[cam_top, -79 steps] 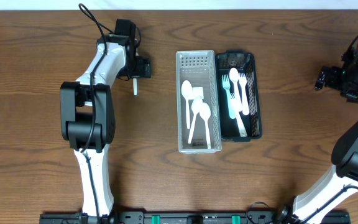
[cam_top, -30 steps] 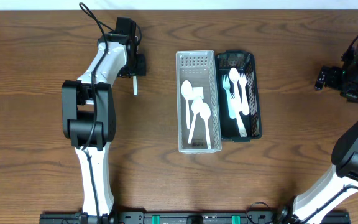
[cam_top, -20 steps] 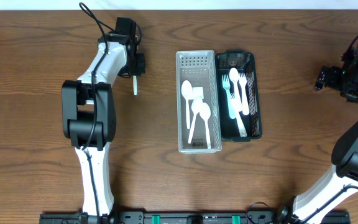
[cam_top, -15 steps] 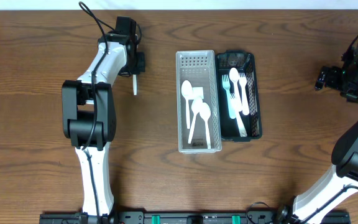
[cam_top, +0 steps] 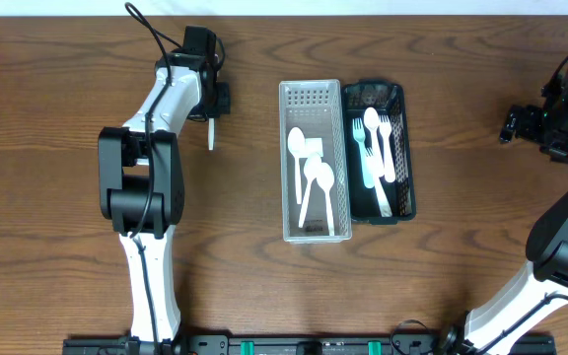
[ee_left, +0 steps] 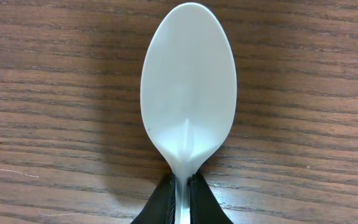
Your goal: Pack container
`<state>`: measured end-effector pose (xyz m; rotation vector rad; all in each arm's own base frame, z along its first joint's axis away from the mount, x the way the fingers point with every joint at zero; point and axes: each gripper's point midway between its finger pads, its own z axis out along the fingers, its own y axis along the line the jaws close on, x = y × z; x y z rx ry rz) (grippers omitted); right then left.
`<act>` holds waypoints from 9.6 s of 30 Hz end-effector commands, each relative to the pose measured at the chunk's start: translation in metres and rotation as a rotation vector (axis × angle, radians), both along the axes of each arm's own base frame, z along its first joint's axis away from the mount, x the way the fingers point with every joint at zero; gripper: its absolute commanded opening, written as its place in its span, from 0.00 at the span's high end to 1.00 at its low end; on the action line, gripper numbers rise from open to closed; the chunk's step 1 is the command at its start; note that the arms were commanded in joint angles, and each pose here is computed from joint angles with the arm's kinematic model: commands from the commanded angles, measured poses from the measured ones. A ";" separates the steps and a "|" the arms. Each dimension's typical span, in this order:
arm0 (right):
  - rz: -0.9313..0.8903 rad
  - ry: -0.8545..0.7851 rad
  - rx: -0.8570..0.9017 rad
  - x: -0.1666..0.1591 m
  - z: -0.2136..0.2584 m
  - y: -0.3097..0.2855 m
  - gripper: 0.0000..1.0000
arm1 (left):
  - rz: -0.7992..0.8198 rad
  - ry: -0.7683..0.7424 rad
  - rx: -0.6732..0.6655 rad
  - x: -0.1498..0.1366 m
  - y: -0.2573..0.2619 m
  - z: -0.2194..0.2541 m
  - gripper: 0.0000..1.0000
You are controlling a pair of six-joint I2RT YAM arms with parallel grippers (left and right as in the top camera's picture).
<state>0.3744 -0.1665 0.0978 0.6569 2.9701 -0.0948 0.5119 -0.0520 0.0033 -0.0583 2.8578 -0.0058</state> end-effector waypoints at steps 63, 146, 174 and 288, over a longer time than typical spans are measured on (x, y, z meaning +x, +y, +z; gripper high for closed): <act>0.005 -0.004 -0.004 -0.001 0.002 -0.003 0.01 | -0.041 -0.255 -0.307 -0.078 -0.101 0.238 0.02; 0.005 -0.004 -0.004 -0.001 0.002 -0.003 0.01 | -0.411 -1.133 0.234 -0.308 0.027 0.227 0.02; 0.005 -0.004 -0.004 -0.001 0.002 -0.003 0.01 | -0.350 -1.156 0.255 -0.268 0.040 0.139 0.02; 0.360 -1.385 -0.214 -0.128 0.059 0.173 0.01 | -0.351 -1.153 0.256 -0.268 0.040 0.138 0.02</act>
